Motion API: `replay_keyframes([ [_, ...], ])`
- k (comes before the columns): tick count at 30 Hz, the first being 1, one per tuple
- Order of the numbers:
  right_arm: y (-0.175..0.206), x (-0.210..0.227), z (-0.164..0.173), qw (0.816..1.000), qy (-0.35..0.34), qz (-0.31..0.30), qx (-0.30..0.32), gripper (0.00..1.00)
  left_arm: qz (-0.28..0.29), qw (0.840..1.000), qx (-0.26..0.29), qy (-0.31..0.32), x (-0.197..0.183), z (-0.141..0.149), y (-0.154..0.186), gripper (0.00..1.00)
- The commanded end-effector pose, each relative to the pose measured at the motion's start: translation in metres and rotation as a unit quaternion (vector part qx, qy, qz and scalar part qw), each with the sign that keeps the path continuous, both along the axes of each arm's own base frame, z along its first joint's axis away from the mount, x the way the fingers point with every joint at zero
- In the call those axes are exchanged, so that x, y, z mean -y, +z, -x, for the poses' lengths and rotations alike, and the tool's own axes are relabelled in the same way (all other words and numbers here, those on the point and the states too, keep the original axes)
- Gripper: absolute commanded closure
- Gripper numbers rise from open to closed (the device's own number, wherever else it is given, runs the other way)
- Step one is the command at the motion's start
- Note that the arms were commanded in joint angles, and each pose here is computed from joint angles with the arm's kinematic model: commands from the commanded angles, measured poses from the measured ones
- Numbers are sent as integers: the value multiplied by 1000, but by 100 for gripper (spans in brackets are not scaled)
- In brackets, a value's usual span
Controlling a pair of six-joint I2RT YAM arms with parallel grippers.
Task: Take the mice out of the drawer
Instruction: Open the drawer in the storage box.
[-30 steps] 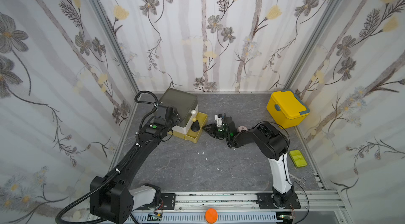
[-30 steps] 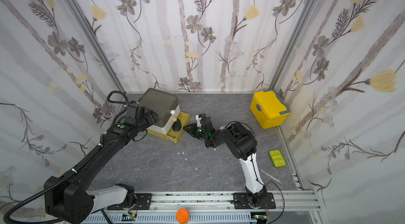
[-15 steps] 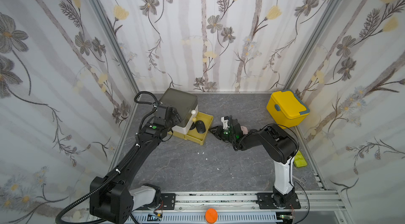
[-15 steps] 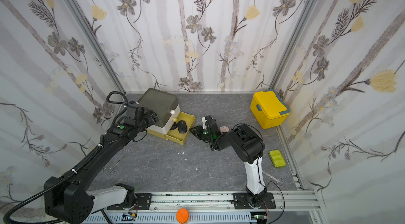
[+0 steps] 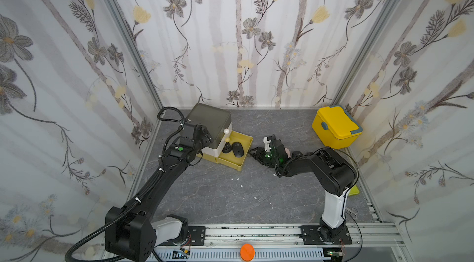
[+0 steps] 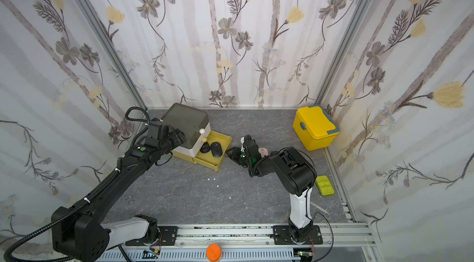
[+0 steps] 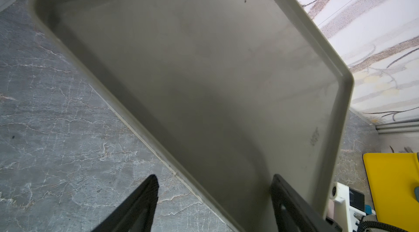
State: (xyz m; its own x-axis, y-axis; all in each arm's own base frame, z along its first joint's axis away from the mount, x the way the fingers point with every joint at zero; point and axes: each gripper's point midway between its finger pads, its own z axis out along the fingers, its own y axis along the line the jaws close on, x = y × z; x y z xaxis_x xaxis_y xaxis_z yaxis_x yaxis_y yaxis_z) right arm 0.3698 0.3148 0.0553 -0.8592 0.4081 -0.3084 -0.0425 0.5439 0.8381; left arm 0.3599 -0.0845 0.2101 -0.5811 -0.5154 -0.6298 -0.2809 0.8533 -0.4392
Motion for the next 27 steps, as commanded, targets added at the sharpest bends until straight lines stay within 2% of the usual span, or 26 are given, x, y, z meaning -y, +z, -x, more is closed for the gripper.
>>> replay_keyframes([
  [1, 8, 4, 0, 1000, -5, 18, 13, 52, 3, 1000, 4, -8, 2, 2, 6, 19],
  [5, 21, 0, 4, 998, 6, 52, 35, 48, 8, 1000, 13, -11, 2, 3, 11, 18],
  [12, 43, 21, 6, 995, -25, 78, 53, 39, 13, 1000, 12, -14, 4, 3, 11, 17],
  [17, 58, 30, 6, 993, -29, 89, 71, 36, 24, 999, 20, -11, 5, 4, 16, 17],
  [22, 82, 16, 1, 979, 18, 160, 122, 35, 28, 999, 29, -13, 4, 8, 25, 16],
  [27, 70, -11, 0, 949, 98, 264, 145, 35, 28, 999, 35, -9, 0, 12, 33, 16],
])
